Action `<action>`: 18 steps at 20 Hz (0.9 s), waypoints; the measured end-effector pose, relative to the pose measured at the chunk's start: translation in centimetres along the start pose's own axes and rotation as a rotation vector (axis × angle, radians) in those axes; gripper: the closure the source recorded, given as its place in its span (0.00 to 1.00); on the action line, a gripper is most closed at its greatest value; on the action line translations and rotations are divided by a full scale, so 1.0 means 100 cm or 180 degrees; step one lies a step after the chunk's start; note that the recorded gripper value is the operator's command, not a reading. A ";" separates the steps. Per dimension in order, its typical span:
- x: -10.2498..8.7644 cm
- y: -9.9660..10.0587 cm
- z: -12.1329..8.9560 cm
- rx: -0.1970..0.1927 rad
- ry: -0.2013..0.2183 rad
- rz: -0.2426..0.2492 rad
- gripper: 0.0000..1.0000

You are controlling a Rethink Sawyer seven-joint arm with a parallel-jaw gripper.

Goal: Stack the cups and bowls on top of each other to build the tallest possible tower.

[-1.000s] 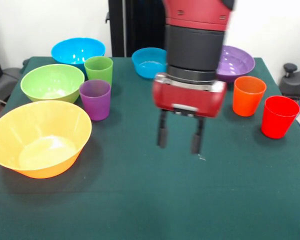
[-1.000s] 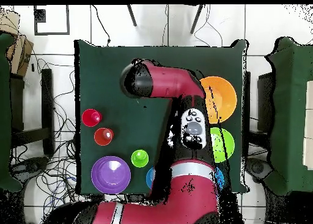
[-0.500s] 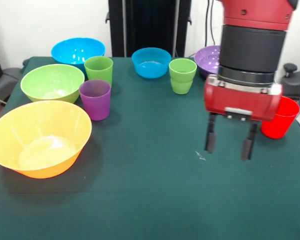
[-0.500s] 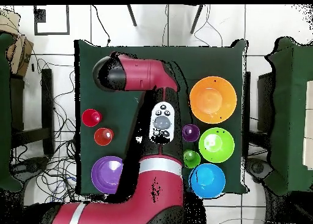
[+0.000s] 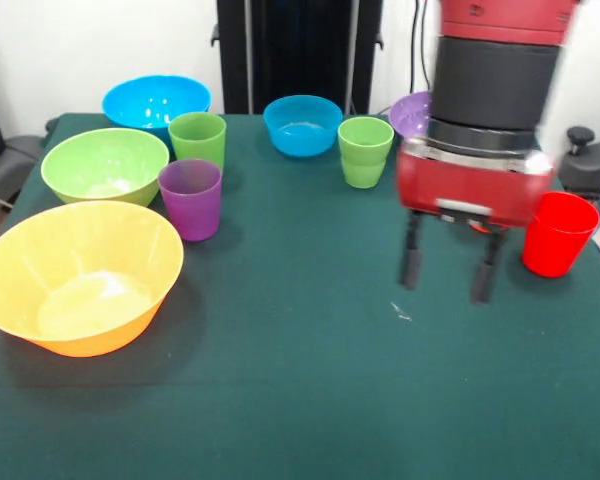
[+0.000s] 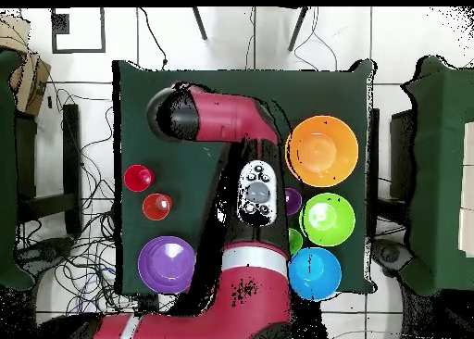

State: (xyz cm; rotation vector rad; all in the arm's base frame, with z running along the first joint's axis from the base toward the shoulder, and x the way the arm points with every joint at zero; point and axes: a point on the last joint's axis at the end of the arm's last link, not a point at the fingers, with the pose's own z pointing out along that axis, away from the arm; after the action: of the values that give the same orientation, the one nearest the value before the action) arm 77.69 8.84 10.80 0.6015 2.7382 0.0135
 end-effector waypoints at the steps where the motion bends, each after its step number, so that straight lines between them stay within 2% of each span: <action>1: -0.002 -0.011 -0.002 0.0009 0.0017 0.0053 0.00; 2: -0.003 -0.021 -0.003 0.0020 0.0032 0.0094 0.00; 3: -0.008 -0.057 -0.008 0.0062 0.0070 0.0233 0.00; 5: -0.012 -0.087 -0.012 0.0096 0.0084 0.0324 0.00; 7: -0.018 -0.132 -0.017 0.0138 0.0093 0.0433 0.00; 8: -0.018 -0.142 -0.018 0.0146 0.0097 0.0451 0.00; 10: -0.023 -0.212 -0.025 0.0208 0.0090 0.0522 0.00; 11: -0.023 -0.234 -0.027 0.0231 0.0088 0.0518 0.00; 13: -0.021 -0.262 -0.029 0.0260 0.0090 0.0507 0.00; 14: -0.016 -0.290 -0.031 0.0291 0.0086 0.0475 0.00; 15: -0.011 -0.306 -0.032 0.0310 0.0083 0.0447 0.00; 18: 0.000 -0.323 -0.032 0.0338 0.0102 0.0408 0.00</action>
State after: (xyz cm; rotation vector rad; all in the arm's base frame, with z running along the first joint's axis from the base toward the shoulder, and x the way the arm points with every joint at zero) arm 63.57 -20.39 11.20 0.8119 2.7399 -0.0928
